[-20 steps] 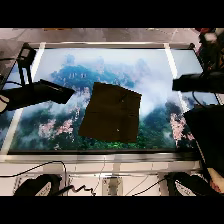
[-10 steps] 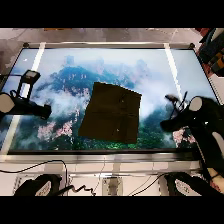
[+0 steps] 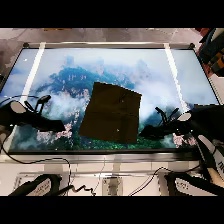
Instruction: Fold the clothes and pants, and hang the long-sleeved shirts on hangers.
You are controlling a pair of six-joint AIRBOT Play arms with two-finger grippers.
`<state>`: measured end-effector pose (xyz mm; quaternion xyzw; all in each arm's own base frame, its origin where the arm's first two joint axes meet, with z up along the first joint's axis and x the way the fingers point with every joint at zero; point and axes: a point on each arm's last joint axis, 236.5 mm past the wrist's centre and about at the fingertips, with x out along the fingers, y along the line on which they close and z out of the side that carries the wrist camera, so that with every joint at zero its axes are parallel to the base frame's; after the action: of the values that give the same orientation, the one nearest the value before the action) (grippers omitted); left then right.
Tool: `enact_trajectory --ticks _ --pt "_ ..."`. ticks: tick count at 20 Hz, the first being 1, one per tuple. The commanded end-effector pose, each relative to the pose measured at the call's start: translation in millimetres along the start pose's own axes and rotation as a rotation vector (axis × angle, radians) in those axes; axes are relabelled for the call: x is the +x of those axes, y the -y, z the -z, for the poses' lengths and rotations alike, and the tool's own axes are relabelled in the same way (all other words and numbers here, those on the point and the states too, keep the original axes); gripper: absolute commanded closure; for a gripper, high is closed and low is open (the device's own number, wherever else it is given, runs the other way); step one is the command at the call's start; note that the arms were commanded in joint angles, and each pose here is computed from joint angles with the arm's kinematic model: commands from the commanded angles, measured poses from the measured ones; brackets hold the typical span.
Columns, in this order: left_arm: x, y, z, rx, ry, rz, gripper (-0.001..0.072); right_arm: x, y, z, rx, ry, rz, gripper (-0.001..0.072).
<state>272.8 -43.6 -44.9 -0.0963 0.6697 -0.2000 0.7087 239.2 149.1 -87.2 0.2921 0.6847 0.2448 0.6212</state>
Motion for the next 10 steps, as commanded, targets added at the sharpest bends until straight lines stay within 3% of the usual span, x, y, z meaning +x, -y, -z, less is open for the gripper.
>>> enact_trajectory --ticks 1,9,10 --pt "28.8 27.3 -6.5 -0.085 -0.025 0.225 0.0089 19.2 4.4 2.2 0.1 -0.038 -0.048 0.0197" --pt "70.7 22.7 -15.3 -0.174 -0.061 0.325 0.0088 54.0 -2.4 9.5 0.161 -0.112 -0.109 0.0256" --pt "72.3 25.6 -20.3 -0.17 -0.043 0.346 0.0088 56.6 -8.5 3.6 0.128 -0.085 -0.125 0.0315"
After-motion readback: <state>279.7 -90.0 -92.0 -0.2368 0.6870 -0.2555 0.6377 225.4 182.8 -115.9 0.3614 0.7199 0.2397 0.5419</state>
